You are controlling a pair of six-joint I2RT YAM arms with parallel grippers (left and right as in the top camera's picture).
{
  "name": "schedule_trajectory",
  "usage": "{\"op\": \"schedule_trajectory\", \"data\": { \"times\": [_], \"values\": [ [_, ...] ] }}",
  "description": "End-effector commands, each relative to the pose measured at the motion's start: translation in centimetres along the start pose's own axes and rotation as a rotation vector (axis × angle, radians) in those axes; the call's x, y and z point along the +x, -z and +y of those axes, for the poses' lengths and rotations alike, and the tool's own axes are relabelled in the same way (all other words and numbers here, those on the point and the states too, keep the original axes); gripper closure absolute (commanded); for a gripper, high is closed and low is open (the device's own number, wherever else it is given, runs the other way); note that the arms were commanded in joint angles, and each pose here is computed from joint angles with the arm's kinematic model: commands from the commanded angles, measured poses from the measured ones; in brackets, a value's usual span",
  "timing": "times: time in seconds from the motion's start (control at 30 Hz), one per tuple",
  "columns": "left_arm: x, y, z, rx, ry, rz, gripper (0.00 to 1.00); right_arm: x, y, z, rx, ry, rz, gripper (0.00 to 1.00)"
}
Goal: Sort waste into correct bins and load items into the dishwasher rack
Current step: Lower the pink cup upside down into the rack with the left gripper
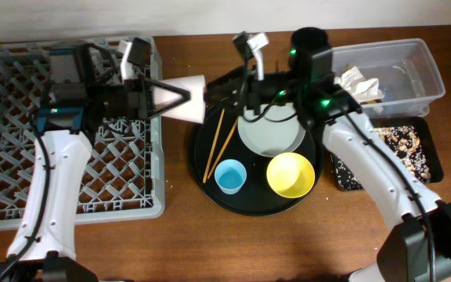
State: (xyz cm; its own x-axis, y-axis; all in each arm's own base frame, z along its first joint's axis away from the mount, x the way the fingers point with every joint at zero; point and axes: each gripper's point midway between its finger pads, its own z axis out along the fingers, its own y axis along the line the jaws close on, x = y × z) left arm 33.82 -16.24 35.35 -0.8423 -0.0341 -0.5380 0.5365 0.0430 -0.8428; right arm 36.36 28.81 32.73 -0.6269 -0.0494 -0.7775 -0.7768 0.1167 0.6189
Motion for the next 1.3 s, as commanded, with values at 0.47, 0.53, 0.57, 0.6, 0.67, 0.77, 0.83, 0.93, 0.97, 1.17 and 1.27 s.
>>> {"op": "schedule_trajectory", "data": {
  "times": [0.47, 0.53, 0.57, 0.6, 0.67, 0.77, 0.83, 0.93, 0.97, 1.17, 1.27],
  "values": [
    [-0.3, 10.8, 12.9, -0.924, 0.116, -0.219, 0.59, 6.2, 9.3, -9.9, 0.45, -0.365, 0.071, 0.14],
    [0.5, 11.5, 13.1, -0.983, 0.127, -0.2, 0.59, 6.8, 9.1, -10.0, 0.468, -0.367, 0.093, 0.1],
    [0.9, 11.9, 13.1, -1.015, 0.132, -0.191, 0.59, 6.9, 8.9, -9.9, 0.465, -0.358, 0.102, 0.08],
    [1.4, 12.5, 13.1, -1.072, 0.137, -0.176, 0.59, 7.0, 8.8, -9.8, 0.462, -0.353, 0.106, 0.02],
    [2.4, 13.4, 13.1, -1.185, 0.131, -0.137, 0.59, 7.0, 8.6, -9.8, 0.461, -0.349, 0.109, 0.02],
    [4.8, 14.9, 12.7, -1.42, 0.138, -0.045, 0.6, 7.5, 9.0, -10.3, 0.501, -0.362, 0.119, 0.02],
    [6.5, 15.2, 12.6, -1.511, 0.173, 0.014, 0.59, 8.2, 9.5, -10.9, 0.557, -0.383, 0.136, 0.02],
    [8.9, 16.8, 12.1, -1.673, 0.273, 0.047, 0.59, 8.5, 9.6, -10.9, 0.565, -0.398, 0.146, 0.01],
    [9.3, 17.2, 12.0, -1.701, 0.295, 0.048, 0.59, 8.6, 9.6, -10.9, 0.566, -0.4, 0.147, 0.02],
    [9.5, 17.3, 12.7, -1.71, 0.305, 0.034, 0.59, 8.6, 9.6, -11.0, 0.569, -0.4, 0.147, 0.02],
    [9.6, 16.7, 13.7, -1.677, 0.301, 0.022, 0.59, 8.6, 9.7, -11.0, 0.57, -0.402, 0.148, 0.02]
  ]
}}
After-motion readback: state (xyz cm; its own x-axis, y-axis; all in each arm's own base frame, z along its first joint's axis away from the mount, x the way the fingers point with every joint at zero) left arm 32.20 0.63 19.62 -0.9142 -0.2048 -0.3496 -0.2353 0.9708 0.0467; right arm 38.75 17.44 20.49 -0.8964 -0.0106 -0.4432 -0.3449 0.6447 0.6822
